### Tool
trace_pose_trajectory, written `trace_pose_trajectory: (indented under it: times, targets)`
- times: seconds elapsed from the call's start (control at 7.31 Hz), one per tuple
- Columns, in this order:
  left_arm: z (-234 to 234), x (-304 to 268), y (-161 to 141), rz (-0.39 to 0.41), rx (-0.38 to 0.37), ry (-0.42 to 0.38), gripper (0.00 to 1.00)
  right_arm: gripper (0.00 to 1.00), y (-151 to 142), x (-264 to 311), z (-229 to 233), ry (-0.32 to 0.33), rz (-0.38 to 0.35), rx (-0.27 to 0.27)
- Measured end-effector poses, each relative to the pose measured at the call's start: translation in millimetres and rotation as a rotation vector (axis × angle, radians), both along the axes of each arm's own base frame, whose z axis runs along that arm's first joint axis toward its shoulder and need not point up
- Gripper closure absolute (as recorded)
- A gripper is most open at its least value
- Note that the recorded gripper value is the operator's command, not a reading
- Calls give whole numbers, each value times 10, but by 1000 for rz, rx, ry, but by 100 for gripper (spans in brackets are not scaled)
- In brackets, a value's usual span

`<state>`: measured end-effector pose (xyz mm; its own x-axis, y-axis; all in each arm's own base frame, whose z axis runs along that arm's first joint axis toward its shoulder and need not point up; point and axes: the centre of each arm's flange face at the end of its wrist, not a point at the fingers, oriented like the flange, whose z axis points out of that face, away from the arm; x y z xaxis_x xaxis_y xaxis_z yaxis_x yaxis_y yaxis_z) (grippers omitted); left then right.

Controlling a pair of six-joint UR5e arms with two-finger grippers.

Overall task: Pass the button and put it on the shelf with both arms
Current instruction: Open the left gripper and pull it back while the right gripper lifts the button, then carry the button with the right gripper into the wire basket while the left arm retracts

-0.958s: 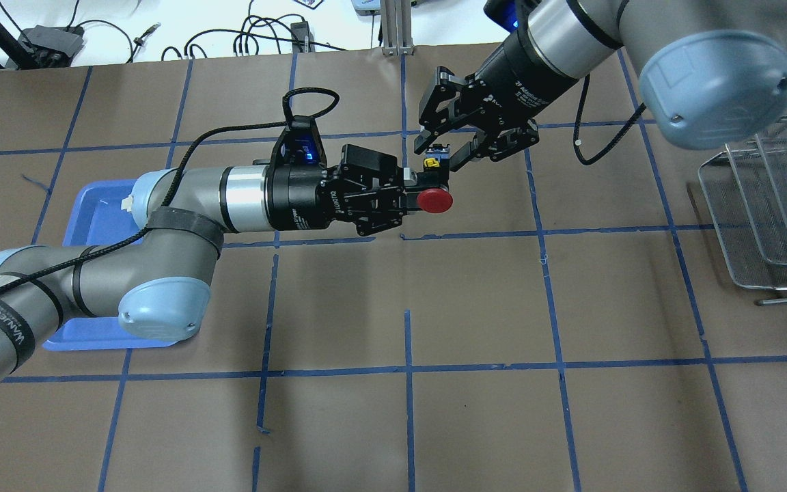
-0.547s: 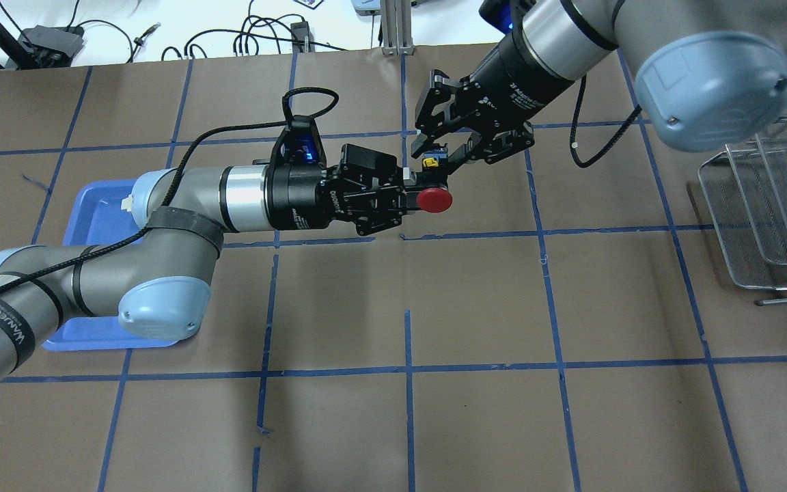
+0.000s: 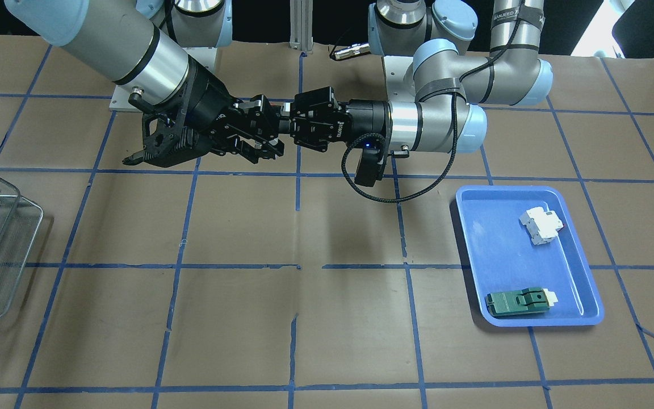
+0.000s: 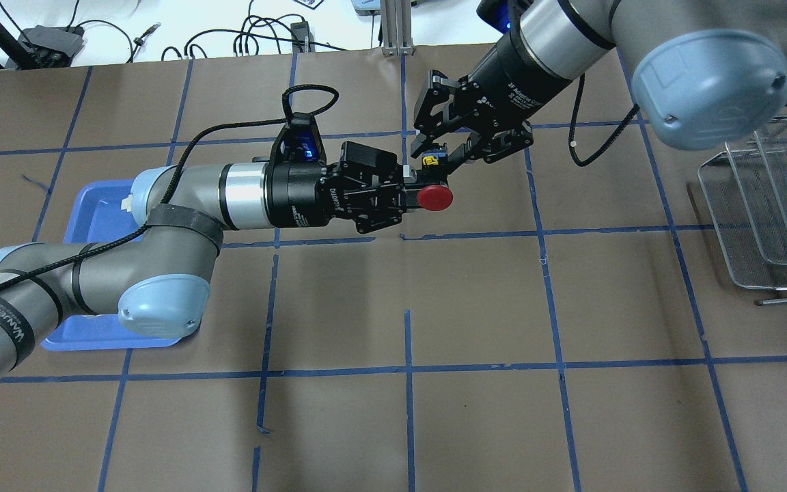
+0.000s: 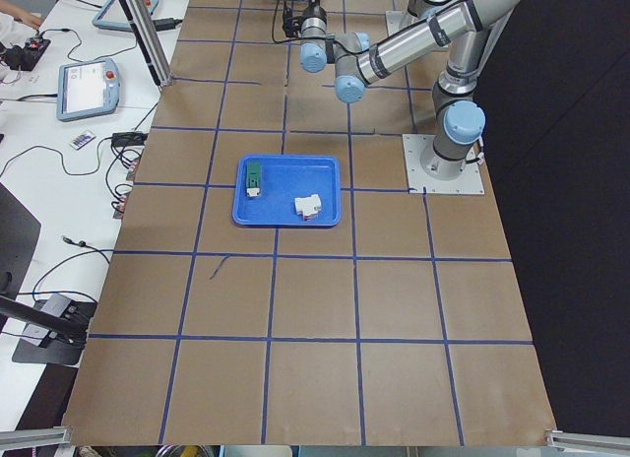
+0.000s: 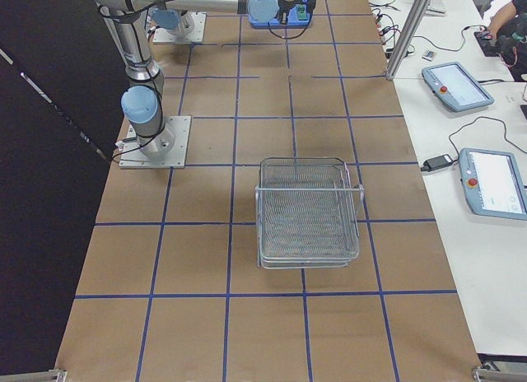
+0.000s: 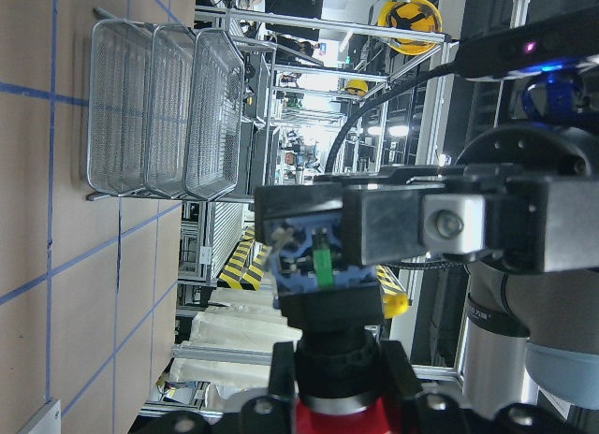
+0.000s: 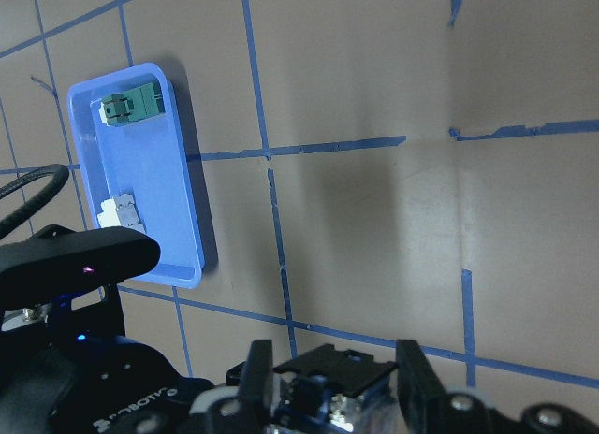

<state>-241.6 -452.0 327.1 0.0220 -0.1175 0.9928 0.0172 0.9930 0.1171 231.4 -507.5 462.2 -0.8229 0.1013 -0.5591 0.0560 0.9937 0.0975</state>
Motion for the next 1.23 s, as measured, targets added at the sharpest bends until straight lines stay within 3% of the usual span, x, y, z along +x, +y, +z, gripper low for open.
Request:
trace_pose_trajectory:
  times: [0.14, 0.27, 0.82, 1.09, 1.23]
  targets:
    - [16, 0, 2, 0, 8, 0, 13, 74, -10, -19, 9, 0, -3, -2]
    - [50, 6, 5, 1, 10, 1, 0, 74, -26, -48, 10, 2, -7, -3]
    - [94, 80, -14, 14, 7, -30, 0, 73, -108, -176, 87, 3, -27, -21]
    - [64, 506, -231, 87, -21, -258, 0, 72, -207, -536, 242, 75, -60, -55]
    - [74, 804, -360, 138, -29, -376, 0, 73, -229, -823, 367, 172, -49, -79]
